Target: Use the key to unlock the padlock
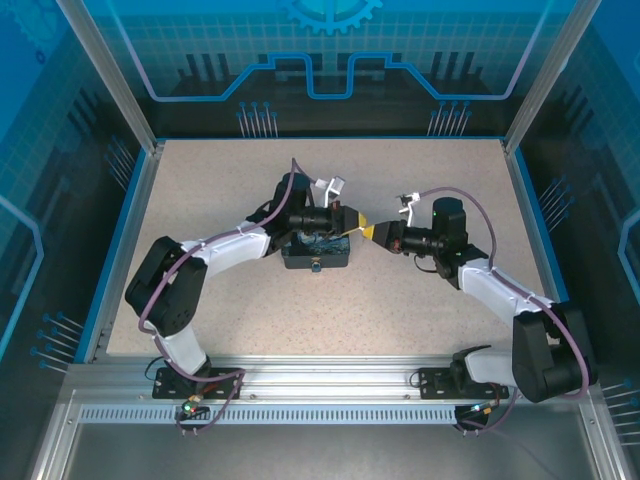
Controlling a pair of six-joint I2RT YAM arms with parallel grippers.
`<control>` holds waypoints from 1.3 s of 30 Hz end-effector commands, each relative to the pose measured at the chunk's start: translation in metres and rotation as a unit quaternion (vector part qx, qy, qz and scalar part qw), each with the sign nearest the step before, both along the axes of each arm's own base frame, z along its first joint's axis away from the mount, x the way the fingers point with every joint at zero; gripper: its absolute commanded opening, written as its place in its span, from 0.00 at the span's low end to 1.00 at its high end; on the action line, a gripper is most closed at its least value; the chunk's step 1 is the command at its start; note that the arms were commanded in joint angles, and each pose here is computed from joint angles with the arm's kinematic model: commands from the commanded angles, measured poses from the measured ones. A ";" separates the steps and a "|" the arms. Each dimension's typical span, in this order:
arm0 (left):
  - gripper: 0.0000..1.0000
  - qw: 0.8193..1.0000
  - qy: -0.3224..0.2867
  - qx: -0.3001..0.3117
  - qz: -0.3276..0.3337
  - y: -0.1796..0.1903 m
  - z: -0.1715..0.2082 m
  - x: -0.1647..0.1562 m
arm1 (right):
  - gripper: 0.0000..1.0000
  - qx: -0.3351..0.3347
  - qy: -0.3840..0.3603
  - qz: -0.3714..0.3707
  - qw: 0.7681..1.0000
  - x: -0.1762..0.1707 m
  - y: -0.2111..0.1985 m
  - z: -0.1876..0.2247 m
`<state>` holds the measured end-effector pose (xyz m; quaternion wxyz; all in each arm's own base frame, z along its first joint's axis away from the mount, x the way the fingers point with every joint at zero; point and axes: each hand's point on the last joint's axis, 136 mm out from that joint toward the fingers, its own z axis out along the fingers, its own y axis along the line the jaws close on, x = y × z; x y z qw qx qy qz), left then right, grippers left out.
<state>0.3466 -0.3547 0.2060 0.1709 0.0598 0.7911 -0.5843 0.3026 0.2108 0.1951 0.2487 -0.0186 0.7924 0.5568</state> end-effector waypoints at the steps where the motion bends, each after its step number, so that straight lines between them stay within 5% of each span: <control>1: 0.48 0.999 -0.001 -0.015 0.047 0.014 0.013 0.016 | 0.00 -0.005 -0.001 0.001 1.000 -0.006 -0.002 -0.005; 4: 0.59 0.996 0.019 -0.023 0.085 0.030 0.017 0.023 | 0.00 -0.010 -0.008 -0.002 1.000 -0.008 -0.005 -0.004; 10: 0.61 0.984 0.114 -0.008 0.137 0.048 0.007 0.023 | 0.00 -0.056 -0.025 -0.020 0.998 -0.012 -0.007 -0.005; 19: 0.58 0.959 0.232 0.000 0.164 0.052 -0.012 0.011 | 0.00 -0.291 -0.152 -0.105 0.939 -0.015 -0.012 0.007; 32: 0.53 0.955 0.252 0.017 0.155 0.034 -0.013 -0.009 | 0.00 -0.396 -0.268 -0.119 0.870 -0.014 0.007 0.032; 39: 0.46 0.954 0.258 0.020 0.150 0.024 -0.014 -0.014 | 0.00 -0.420 -0.291 -0.106 0.853 -0.013 0.017 0.030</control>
